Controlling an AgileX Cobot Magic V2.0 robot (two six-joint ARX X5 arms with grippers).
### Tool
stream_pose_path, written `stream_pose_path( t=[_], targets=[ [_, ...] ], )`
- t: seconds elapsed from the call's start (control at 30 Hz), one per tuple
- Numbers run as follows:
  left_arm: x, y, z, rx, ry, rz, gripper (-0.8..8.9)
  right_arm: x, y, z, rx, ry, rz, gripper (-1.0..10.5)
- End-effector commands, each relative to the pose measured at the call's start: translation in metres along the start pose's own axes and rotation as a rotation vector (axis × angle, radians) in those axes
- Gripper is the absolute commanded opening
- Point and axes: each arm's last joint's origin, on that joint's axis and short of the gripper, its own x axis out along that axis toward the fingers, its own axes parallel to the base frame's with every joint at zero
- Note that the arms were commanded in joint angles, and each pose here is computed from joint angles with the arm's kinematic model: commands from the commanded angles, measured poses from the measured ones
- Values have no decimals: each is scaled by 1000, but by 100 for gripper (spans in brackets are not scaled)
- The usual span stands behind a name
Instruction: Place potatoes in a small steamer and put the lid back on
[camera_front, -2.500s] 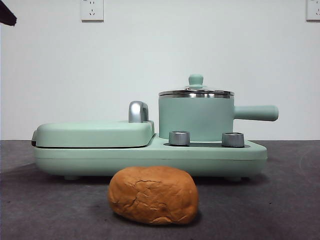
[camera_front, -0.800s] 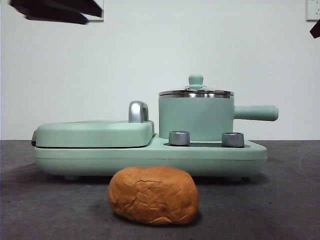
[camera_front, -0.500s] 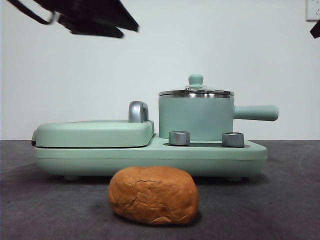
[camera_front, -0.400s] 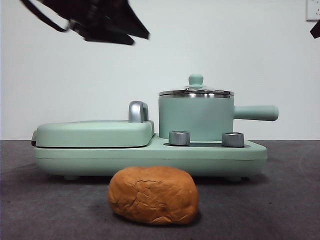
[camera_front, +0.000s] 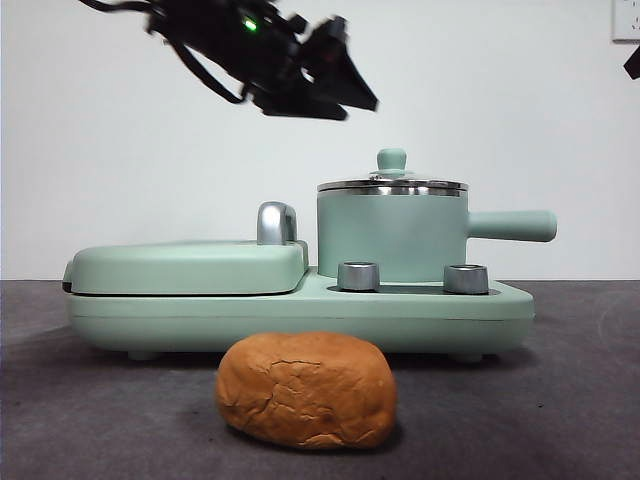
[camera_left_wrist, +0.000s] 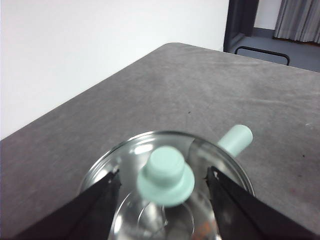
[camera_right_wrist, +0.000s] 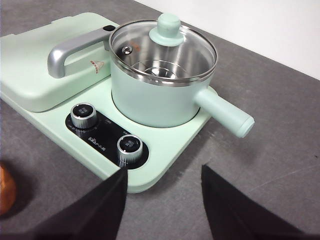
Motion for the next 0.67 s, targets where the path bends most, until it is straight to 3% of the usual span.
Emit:
stream_pose_path(
  t=[0.03,0.3,0.67],
  targets=[
    [22,-2,-1,-5,1,-22,276,-2,-1,6,2,-23,-5,232],
    [57,-5,-9,-5,13,-54,271,-2,-1,6,3,-23,-5,232],
    [71,0,-24,-20,49,-32,236,-2,0,6,25,-23,-4,232]
  ],
)
